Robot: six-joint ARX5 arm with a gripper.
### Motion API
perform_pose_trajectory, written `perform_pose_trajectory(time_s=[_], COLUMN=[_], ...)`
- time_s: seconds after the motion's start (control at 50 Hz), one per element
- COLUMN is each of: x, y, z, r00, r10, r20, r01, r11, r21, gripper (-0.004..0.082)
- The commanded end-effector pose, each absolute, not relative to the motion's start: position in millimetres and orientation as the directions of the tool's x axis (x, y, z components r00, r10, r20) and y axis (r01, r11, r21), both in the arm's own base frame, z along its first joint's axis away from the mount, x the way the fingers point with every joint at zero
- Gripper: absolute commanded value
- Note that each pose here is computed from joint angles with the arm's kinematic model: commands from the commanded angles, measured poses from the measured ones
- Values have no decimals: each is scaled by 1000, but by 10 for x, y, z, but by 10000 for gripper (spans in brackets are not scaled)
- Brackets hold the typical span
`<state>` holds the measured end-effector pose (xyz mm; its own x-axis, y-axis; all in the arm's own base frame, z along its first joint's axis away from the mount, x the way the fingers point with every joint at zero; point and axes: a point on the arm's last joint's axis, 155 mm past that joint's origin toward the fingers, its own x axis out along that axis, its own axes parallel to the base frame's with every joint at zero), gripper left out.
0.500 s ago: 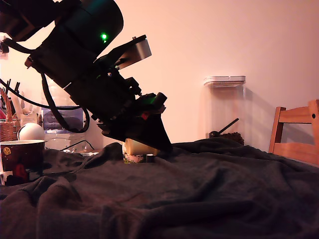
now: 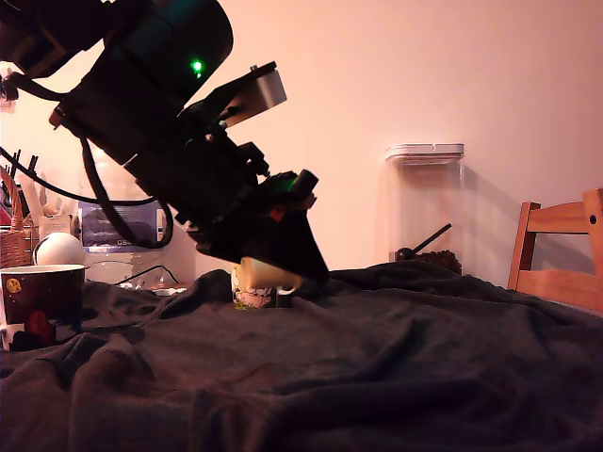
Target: Pick up the coffee capsules from the table one by one and drop them inside the nearest coffee cup
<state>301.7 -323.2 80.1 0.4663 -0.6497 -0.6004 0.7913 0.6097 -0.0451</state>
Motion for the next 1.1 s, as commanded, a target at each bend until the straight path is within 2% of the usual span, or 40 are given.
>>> perform_pose_trajectory(time_s=[0.0,0.24,0.68,1.08], x=[3005,3010,3061,3179], y=[-3218,-3146,-2668,-2250], z=[909,1138,1470,1601], r00=[480,511,611,682], r10=[-662,-677,-651,-588], r20=[-575,-530,-450,-436], r01=[792,786,724,649], r11=[609,618,690,761], r21=[-41,-31,-14,-11], gripper=[272,272,272,272])
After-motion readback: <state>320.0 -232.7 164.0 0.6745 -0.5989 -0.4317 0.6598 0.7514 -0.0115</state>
